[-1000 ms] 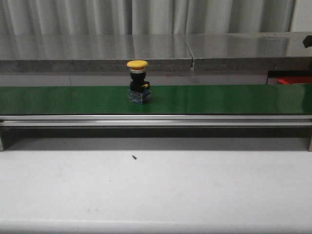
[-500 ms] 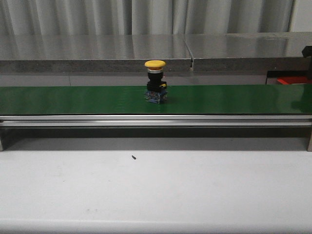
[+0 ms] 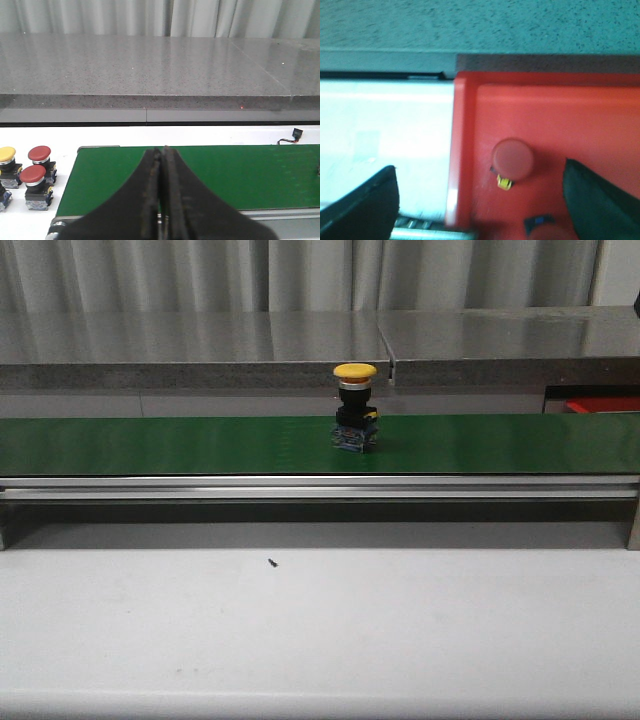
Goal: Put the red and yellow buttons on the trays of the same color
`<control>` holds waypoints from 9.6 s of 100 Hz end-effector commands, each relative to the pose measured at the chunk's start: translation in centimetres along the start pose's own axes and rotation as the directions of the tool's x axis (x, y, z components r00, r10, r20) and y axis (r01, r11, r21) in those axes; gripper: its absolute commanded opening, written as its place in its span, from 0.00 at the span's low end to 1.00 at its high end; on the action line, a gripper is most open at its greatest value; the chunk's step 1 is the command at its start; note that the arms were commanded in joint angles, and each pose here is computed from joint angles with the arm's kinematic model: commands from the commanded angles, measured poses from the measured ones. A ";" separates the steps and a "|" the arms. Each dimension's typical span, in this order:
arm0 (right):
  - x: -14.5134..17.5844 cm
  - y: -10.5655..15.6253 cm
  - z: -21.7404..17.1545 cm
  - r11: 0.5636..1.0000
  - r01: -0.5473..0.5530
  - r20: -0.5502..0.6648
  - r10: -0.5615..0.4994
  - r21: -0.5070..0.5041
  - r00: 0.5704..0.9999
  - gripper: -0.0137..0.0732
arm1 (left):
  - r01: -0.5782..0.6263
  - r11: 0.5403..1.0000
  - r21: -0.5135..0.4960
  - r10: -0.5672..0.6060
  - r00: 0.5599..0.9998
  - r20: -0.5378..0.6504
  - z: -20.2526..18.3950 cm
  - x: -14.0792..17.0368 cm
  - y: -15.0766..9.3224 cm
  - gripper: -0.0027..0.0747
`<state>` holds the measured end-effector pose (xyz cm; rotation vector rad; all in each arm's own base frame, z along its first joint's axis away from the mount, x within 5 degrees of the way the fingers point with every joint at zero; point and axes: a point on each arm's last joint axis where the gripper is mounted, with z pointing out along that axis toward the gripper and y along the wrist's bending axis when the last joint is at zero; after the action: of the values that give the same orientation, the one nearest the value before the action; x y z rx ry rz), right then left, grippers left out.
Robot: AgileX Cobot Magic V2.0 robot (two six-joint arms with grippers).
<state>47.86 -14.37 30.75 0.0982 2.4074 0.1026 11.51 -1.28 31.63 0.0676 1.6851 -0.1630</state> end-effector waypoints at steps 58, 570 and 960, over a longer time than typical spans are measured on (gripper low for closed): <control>1.7 14.1 -12.3 0.940 0.274 0.012 -0.277 -0.202 0.961 0.91 | 0.020 0.999 -0.025 -0.019 0.998 0.064 -0.2 -1.3 0.2 0.01; 21.2 12.6 -24.1 0.972 0.229 0.359 -0.229 0.042 0.905 0.08 | 0.020 0.999 -0.025 -0.019 0.998 0.064 -0.2 -1.3 0.2 0.01; 21.3 12.6 -24.0 0.972 0.231 0.348 -0.229 0.037 0.909 0.08 | 0.367 0.841 -0.397 -0.533 0.687 -0.494 28.4 4.6 22.4 0.82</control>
<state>16.40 -0.73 34.35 -0.1784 2.1344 0.0018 41.37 16.67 19.10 -0.5974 2.4181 -0.3191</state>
